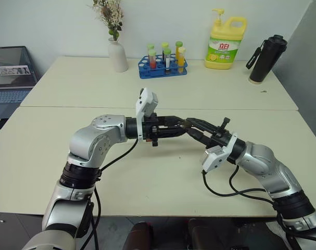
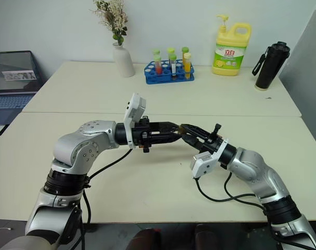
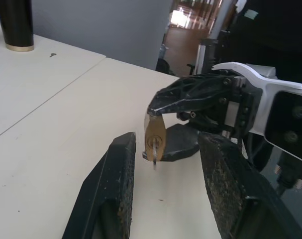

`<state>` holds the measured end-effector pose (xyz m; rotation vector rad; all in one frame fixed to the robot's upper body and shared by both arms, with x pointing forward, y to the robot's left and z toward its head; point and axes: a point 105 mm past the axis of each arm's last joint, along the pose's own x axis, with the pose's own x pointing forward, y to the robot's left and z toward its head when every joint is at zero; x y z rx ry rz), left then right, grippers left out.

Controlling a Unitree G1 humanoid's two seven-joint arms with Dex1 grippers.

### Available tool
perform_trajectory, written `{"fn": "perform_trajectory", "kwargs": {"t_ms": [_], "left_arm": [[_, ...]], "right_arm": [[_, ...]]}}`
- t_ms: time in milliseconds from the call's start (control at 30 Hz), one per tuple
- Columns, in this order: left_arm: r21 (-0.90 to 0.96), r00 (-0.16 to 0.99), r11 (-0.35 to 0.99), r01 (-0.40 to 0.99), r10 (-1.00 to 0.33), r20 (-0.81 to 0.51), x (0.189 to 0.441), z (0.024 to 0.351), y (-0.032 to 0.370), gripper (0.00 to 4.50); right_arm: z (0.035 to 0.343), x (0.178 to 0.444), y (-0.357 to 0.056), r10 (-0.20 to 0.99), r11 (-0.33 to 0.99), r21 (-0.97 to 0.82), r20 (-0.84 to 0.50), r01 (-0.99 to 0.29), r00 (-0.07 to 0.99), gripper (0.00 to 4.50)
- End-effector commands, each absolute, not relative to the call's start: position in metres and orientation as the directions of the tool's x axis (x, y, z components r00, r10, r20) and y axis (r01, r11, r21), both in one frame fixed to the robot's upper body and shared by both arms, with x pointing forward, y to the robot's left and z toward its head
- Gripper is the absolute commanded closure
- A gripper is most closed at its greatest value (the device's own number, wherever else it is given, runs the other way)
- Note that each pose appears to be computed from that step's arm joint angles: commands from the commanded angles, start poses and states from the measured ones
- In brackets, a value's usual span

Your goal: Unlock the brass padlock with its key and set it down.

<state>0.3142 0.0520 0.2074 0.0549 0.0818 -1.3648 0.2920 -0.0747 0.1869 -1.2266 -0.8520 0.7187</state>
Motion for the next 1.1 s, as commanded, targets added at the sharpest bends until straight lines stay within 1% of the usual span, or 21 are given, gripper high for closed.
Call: {"fn": "perform_trajectory", "kwargs": {"t_ms": [33, 200, 267, 333, 433, 633, 800, 867, 967, 1100], "left_arm": [[0.059, 0.211, 0.207, 0.977, -0.974, -0.083, 0.316, 0.214, 0.049, 2.45], [0.064, 0.196, 0.192, 0.979, -0.978, -0.075, 0.315, 0.214, 0.046, 2.45], [0.053, 0.199, 0.196, 0.979, -0.978, -0.061, 0.316, 0.216, 0.044, 2.83], [0.050, 0.202, 0.200, 0.979, -0.978, -0.050, 0.318, 0.217, 0.040, 3.32], [0.054, 0.195, 0.193, 0.980, -0.979, -0.051, 0.317, 0.217, 0.039, 4.30], [0.058, 0.180, 0.176, 0.983, -0.981, -0.075, 0.314, 0.211, 0.041, 4.35], [0.050, 0.183, 0.179, 0.983, -0.979, -0.087, 0.315, 0.209, 0.046, 4.35], [0.046, 0.192, 0.189, 0.981, -0.978, -0.085, 0.317, 0.209, 0.049, 4.35], [0.033, 0.217, 0.215, 0.976, -0.973, -0.076, 0.322, 0.211, 0.053, 4.35], [0.024, 0.232, 0.231, 0.973, -0.970, -0.071, 0.327, 0.211, 0.058, 4.35]], "right_arm": [[0.202, 0.288, -0.074, 0.848, 0.230, -0.973, 0.209, 0.018, 0.486, 3.56], [0.202, 0.287, -0.074, 0.847, 0.231, -0.973, 0.210, 0.018, 0.489, 3.56], [0.202, 0.287, -0.074, 0.848, 0.229, -0.973, 0.209, 0.019, 0.487, 3.56], [0.202, 0.286, -0.073, 0.851, 0.226, -0.974, 0.207, 0.019, 0.483, 3.56], [0.202, 0.286, -0.073, 0.852, 0.225, -0.974, 0.206, 0.019, 0.482, 3.56], [0.205, 0.286, -0.073, 0.848, 0.246, -0.969, 0.222, 0.014, 0.481, 3.56], [0.204, 0.291, -0.083, 0.833, 0.239, -0.971, 0.202, -0.005, 0.516, 3.56], [0.203, 0.293, -0.092, 0.819, 0.240, -0.970, 0.191, -0.021, 0.542, 2.84], [0.197, 0.295, -0.107, 0.801, 0.193, -0.981, 0.135, -0.038, 0.583, 1.87], [0.192, 0.284, -0.121, 0.800, 0.179, -0.981, 0.104, -0.070, 0.590, 1.83]]}}
